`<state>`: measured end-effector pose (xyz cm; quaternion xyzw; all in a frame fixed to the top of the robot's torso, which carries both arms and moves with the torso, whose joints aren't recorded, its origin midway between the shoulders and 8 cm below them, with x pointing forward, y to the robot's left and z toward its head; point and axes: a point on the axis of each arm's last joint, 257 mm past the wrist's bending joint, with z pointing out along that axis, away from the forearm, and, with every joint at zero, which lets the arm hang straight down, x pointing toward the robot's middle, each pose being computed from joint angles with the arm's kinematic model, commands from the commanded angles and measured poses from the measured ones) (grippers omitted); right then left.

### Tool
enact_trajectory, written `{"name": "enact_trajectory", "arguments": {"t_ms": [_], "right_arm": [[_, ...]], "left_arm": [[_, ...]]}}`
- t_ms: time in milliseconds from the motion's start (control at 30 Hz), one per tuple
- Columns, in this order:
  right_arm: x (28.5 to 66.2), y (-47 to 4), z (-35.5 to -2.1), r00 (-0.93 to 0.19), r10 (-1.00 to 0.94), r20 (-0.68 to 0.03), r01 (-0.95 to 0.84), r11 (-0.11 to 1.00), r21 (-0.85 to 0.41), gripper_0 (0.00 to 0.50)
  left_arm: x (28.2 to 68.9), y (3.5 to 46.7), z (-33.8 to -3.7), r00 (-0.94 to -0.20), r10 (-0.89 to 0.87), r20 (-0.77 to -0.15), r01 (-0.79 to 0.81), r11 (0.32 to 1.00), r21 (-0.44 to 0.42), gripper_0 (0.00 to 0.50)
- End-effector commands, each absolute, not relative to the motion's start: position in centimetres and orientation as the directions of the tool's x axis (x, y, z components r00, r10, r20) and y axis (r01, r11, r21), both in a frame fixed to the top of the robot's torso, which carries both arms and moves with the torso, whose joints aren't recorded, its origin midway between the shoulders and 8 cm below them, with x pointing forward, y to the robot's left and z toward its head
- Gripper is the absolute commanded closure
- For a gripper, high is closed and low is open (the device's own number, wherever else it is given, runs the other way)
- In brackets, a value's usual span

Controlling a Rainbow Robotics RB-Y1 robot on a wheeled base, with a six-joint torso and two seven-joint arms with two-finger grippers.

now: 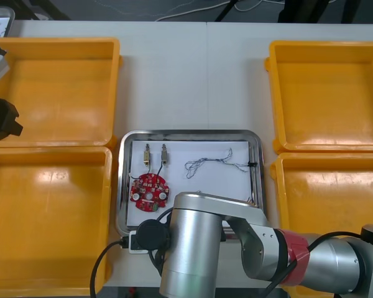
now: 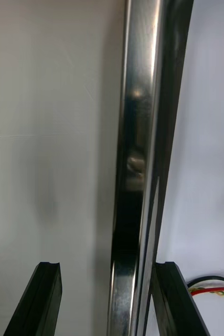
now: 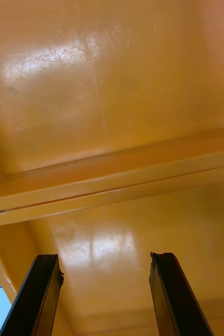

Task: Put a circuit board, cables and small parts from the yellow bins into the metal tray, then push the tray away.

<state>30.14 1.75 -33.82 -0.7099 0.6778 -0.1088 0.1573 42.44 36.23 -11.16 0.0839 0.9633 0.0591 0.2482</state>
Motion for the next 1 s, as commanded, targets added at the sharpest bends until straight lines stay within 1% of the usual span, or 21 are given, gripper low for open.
{"name": "enact_trajectory", "arguments": {"t_ms": [33, 333, 367, 400, 433, 467, 567, 733, 1000], "right_arm": [[29.7, 3.9, -33.2, 0.124, -0.99, -0.071, -0.915, -0.086, -0.395, 0.0], [30.1, 3.5, -33.3, 0.115, -0.991, -0.062, -0.913, -0.081, -0.4, 0.0], [30.1, 3.6, -33.3, 0.117, -0.991, -0.063, -0.912, -0.083, -0.401, 0.019], [30.1, 3.5, -33.3, 0.117, -0.991, -0.062, -0.913, -0.083, -0.4, 0.073], [30.1, 3.5, -33.3, 0.115, -0.991, -0.062, -0.912, -0.08, -0.403, 0.222], [30.1, 3.5, -33.3, 0.111, -0.992, -0.062, -0.912, -0.077, -0.402, 0.395], [30.2, 3.4, -33.3, 0.108, -0.992, -0.062, -0.912, -0.074, -0.404, 0.5], [31.2, 3.3, -32.6, 0.103, -0.993, -0.058, -0.902, -0.069, -0.426, 0.5], [34.0, 2.6, -30.7, 0.081, -0.996, -0.043, -0.872, -0.049, -0.486, 0.5]], "left_arm": [[42.1, 37.0, -10.0, -0.843, 0.249, -0.477, 0.17, 0.964, 0.204, 0.0], [42.1, 37.0, -10.0, -0.843, 0.249, -0.477, 0.17, 0.964, 0.204, 0.0], [42.1, 37.0, -10.0, -0.843, 0.249, -0.477, 0.17, 0.964, 0.204, 0.0], [42.1, 37.0, -10.0, -0.843, 0.249, -0.477, 0.17, 0.964, 0.204, 0.0], [42.1, 37.0, -10.0, -0.843, 0.249, -0.477, 0.17, 0.964, 0.204, 0.0], [42.1, 37.0, -10.0, -0.843, 0.249, -0.477, 0.17, 0.964, 0.204, 0.0], [42.1, 37.0, -10.0, -0.843, 0.249, -0.477, 0.17, 0.964, 0.204, 0.0], [42.1, 37.0, -10.0, -0.843, 0.249, -0.477, 0.17, 0.964, 0.204, 0.0], [42.1, 37.0, -10.0, -0.843, 0.249, -0.477, 0.17, 0.964, 0.204, 0.0]]}}
